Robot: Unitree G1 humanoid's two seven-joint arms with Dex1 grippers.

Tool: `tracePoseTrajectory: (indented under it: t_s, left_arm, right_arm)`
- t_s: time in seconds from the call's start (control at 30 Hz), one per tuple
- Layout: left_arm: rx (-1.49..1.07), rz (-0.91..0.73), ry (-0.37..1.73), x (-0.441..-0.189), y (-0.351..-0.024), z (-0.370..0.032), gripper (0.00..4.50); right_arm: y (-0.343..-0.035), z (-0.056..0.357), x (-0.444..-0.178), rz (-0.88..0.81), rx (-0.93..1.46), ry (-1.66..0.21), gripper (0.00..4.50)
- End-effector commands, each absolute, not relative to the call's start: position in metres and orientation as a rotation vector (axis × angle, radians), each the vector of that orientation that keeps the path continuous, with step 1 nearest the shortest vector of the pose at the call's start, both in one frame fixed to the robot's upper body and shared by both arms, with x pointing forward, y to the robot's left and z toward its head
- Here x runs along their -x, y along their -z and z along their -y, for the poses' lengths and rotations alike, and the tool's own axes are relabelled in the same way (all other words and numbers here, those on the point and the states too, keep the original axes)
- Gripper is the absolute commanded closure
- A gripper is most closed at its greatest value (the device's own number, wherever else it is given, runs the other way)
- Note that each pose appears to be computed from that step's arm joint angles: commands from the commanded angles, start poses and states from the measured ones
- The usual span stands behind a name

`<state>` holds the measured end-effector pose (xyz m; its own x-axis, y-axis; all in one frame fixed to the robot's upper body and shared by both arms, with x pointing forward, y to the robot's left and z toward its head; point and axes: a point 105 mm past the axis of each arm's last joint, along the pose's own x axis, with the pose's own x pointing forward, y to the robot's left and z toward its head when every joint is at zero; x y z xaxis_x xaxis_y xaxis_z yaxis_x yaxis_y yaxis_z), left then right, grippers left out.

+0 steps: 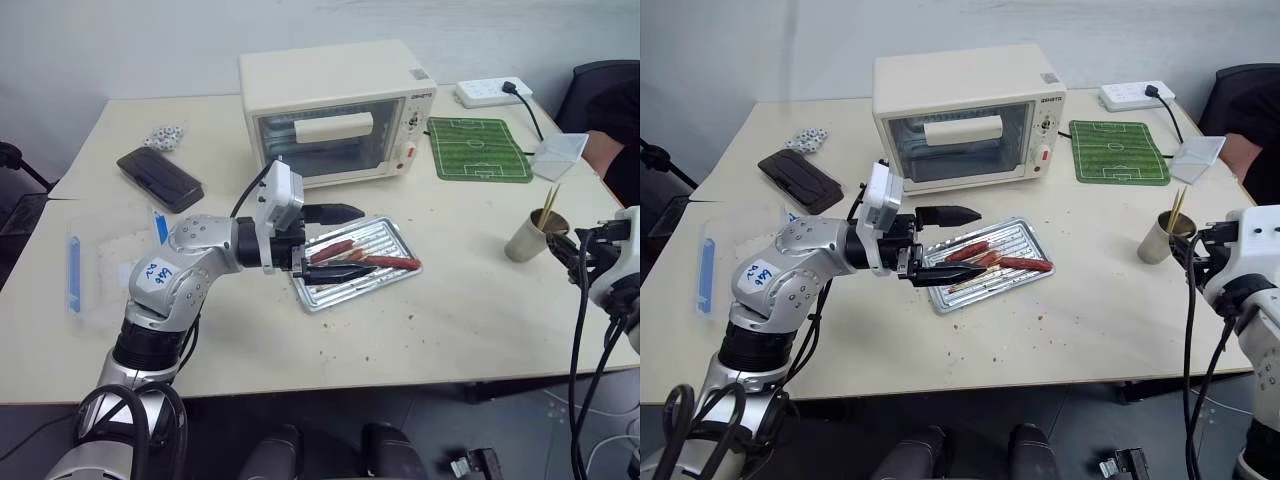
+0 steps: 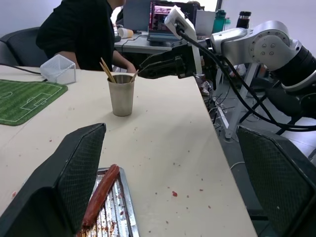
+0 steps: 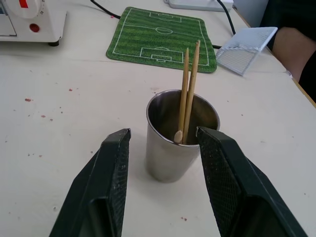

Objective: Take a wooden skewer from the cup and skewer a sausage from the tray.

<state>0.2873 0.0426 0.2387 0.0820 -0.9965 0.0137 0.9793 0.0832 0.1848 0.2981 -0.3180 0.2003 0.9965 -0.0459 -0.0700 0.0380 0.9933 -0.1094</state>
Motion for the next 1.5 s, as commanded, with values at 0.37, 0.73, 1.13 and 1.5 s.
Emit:
tracePoseTrajectory:
  t_s: [0.37,0.73,1.13,1.5]
  left_arm:
    - [-0.185,0.189,1.49,-0.284,-0.249,-0.043,0.0]
    - [-0.181,0.195,1.493,-0.285,-0.249,-0.041,0.0]
    - [-0.167,0.282,1.43,-0.296,-0.259,-0.041,0.0]
    - [-0.146,0.411,1.424,-0.299,-0.289,-0.042,0.0]
  right_arm:
    - [-0.207,0.32,-0.31,0.005,0.106,0.051,4.15]
    - [-0.227,0.317,-0.309,0.036,0.148,0.045,4.46]
    - [-0.346,0.289,-0.265,0.003,0.271,-0.198,4.46]
    - [-0.355,0.198,-0.256,-0.072,-0.257,-0.934,4.46]
